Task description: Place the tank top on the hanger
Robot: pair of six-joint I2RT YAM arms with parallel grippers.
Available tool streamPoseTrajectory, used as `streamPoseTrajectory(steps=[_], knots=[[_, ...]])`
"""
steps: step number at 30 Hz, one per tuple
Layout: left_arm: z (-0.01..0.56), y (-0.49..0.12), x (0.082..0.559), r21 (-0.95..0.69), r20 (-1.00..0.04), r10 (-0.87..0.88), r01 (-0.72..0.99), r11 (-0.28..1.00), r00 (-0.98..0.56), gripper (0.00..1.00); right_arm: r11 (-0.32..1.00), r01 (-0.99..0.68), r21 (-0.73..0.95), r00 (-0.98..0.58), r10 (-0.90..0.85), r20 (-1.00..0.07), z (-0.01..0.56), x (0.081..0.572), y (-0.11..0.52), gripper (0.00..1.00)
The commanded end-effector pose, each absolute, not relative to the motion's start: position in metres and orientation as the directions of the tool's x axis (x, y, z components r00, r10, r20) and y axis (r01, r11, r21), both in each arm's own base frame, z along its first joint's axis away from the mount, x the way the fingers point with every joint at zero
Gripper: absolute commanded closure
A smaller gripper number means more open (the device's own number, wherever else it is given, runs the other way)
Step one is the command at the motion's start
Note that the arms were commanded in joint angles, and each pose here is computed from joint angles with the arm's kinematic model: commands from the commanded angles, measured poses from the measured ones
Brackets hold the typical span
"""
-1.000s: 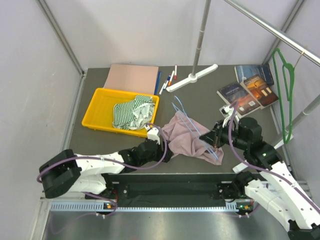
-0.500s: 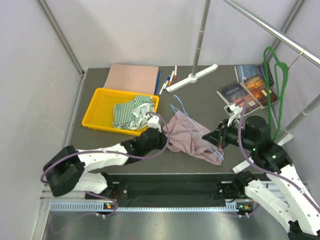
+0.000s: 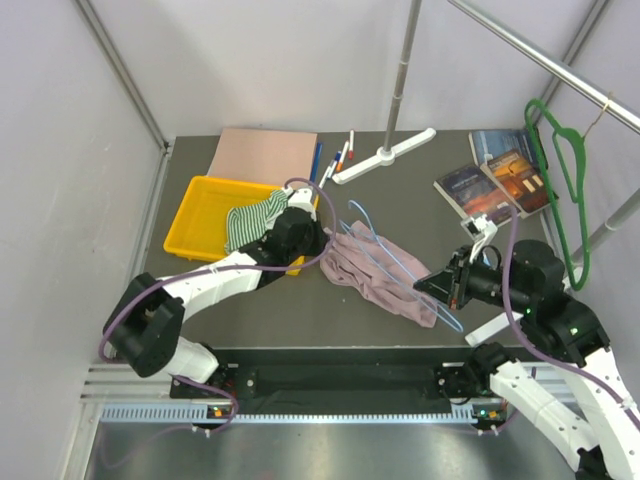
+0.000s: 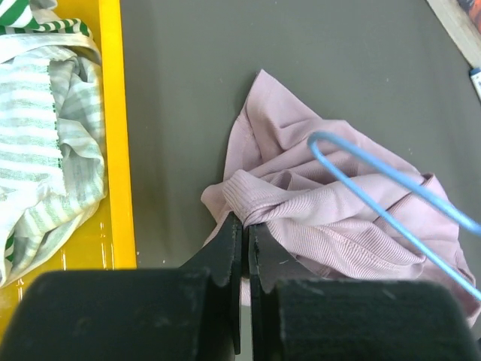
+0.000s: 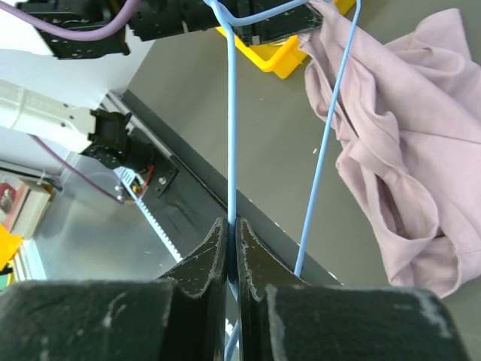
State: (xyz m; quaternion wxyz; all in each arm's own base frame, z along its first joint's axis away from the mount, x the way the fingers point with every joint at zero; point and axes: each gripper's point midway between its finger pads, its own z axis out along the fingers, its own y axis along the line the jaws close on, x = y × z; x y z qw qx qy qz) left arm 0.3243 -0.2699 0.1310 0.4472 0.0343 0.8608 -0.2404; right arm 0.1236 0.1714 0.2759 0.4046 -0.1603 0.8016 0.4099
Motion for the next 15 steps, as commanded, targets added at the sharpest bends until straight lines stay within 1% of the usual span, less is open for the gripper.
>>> streamPoseTrajectory(steps=[1,10,15], knots=[[0.156,-0.275,0.333,-0.376,-0.816,-0.145,0.322,0.869,-0.559,1.0,0.547,-0.627,0.555,-0.612,0.095,-0.785,0.289,0.114,0.179,1.0],[0.165,-0.262,0.332,-0.348,-0.831,-0.134,0.316,0.882,-0.54,1.0,0.505,-0.617,0.604,-0.646,0.113,-0.755,0.281,0.108,0.184,1.0],[0.165,-0.254,0.339,-0.305,-0.842,-0.103,0.311,0.9,-0.53,1.0,0.502,-0.621,0.602,-0.641,0.117,-0.759,0.288,0.102,0.181,1.0]])
